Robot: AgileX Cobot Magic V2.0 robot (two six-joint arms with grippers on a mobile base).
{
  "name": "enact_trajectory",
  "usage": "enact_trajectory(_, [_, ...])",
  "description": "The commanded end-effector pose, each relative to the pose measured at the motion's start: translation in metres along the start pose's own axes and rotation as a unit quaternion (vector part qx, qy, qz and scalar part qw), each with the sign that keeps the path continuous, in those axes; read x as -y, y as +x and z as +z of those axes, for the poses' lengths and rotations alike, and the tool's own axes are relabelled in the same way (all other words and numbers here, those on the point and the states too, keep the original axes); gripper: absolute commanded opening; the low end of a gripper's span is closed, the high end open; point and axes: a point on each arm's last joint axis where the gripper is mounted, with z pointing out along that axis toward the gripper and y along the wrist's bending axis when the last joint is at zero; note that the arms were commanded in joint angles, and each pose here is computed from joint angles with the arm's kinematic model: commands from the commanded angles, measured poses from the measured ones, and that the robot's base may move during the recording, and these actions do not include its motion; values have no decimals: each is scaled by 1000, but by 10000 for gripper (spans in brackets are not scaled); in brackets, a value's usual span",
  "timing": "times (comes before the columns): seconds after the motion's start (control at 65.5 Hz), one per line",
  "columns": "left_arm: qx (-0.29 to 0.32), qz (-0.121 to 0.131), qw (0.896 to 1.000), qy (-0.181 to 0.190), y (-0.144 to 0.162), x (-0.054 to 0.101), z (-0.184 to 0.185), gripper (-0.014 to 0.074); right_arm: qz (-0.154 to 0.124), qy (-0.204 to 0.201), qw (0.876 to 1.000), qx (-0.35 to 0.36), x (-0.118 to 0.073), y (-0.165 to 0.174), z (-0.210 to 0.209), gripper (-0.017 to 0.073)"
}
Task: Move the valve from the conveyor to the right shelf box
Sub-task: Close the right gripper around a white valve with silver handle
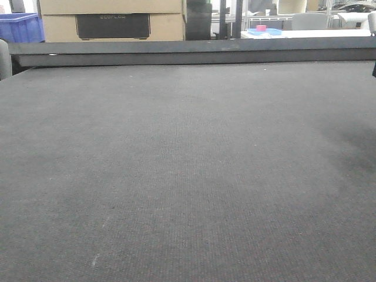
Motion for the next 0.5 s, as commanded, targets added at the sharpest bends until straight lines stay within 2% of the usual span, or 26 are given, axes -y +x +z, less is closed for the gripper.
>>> enact_trajectory(0.0, [6, -1, 1000, 4, -2, 1, -2, -111, -8, 6, 1000, -12, 2, 3, 1, 465])
enact_trajectory(0.092, [6, -1, 1000, 4, -2, 1, -2, -111, -8, 6, 1000, -14, 2, 3, 1, 371])
enact_trajectory(0.198, [6, -1, 1000, 4, -2, 1, -2, -111, -6, 2, 1000, -14, 1, 3, 1, 208])
enact_trajectory(0.382, [5, -5, 1000, 4, -2, 1, -2, -111, -5, 1, 1000, -16, 1, 3, 1, -167])
enact_trajectory(0.489, [-1, -12, 1000, -6, -1, -2, -3, -87, -7, 2, 1000, -2, 0, 2, -10, -162])
